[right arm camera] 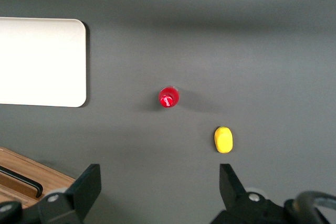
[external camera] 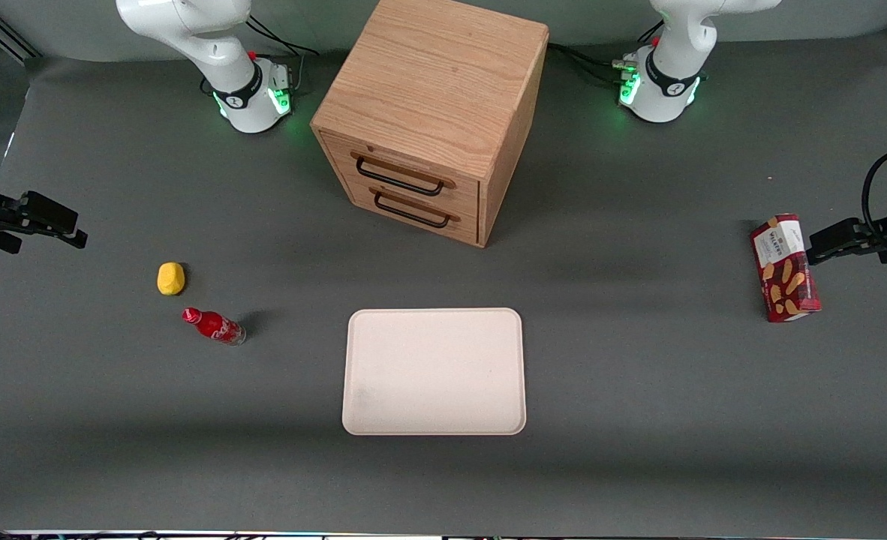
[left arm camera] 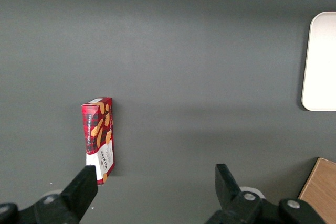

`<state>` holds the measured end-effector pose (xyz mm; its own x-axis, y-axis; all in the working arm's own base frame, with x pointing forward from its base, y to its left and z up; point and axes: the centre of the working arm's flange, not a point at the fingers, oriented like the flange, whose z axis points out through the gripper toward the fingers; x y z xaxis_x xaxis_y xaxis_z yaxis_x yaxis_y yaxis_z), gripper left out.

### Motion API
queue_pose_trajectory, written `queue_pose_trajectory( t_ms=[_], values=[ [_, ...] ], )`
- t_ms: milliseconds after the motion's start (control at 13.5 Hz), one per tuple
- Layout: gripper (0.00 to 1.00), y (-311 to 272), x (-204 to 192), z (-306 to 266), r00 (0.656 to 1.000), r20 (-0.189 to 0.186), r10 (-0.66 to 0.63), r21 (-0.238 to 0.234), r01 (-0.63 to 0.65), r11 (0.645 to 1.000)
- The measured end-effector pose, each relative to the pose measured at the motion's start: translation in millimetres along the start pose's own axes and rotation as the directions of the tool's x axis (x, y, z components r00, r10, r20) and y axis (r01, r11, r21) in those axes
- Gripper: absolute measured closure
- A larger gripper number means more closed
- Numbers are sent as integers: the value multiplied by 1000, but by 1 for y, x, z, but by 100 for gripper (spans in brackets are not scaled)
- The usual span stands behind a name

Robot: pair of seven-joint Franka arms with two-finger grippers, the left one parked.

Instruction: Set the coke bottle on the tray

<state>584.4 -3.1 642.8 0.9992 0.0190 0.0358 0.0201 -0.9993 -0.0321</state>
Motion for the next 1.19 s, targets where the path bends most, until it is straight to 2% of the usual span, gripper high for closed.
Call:
queue_pose_trajectory(
  t_ms=[1189],
  values=[
    [0, 0, 2, 4, 1000, 5, 0, -1, 0, 1000]
  ],
)
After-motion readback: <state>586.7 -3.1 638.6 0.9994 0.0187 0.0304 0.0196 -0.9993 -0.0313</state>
